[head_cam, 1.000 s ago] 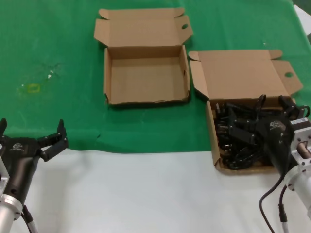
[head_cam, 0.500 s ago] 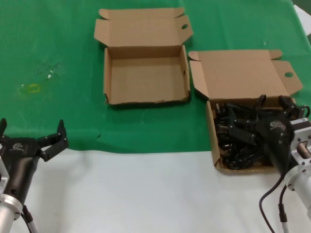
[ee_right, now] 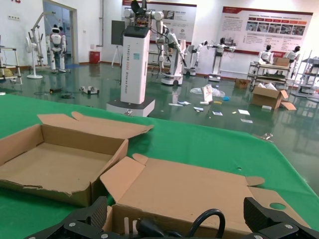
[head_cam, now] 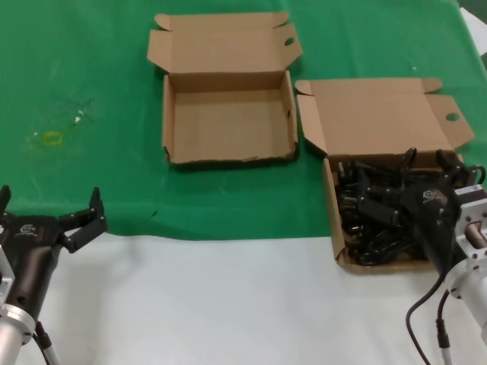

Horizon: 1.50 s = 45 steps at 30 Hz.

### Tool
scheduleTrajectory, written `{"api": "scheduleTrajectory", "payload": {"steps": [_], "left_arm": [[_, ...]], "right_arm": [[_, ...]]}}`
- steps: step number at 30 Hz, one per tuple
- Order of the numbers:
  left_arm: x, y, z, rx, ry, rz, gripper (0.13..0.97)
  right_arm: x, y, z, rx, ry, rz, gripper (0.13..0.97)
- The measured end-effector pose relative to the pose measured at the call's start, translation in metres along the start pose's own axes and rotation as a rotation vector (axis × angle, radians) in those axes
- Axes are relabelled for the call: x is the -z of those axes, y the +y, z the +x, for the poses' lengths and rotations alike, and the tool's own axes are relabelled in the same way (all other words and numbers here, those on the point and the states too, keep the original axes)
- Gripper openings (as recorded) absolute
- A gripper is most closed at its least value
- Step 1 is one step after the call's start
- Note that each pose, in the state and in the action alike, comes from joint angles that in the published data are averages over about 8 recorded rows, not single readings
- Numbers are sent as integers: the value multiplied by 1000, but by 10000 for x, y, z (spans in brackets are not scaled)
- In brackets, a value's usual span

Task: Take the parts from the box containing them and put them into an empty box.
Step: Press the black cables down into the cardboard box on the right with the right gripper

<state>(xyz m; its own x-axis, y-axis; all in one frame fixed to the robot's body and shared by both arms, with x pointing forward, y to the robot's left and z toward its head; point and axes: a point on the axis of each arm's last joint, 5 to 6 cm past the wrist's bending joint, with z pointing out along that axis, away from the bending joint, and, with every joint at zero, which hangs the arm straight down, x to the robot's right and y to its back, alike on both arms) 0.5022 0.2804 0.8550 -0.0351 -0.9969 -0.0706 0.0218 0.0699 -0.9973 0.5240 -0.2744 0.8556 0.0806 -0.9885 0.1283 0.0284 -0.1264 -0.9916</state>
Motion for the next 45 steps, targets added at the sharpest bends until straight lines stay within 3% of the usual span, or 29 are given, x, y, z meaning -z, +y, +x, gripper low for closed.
{"api": "scheduleTrajectory", "payload": {"steps": [19, 30, 37, 45], "left_arm": [[0, 0, 0, 0, 0, 0, 940], [0, 0, 0, 0, 0, 0, 801], [0, 0, 0, 0, 0, 0, 674], [0, 0, 0, 0, 0, 0, 449]], "right_arm": [[-9, -12, 16, 6, -5, 3, 966], [2, -141, 205, 60, -61, 15, 966], [-31, -498, 482, 192, -238, 29, 966], [-253, -1229, 925, 477, -553, -29, 966]]}}
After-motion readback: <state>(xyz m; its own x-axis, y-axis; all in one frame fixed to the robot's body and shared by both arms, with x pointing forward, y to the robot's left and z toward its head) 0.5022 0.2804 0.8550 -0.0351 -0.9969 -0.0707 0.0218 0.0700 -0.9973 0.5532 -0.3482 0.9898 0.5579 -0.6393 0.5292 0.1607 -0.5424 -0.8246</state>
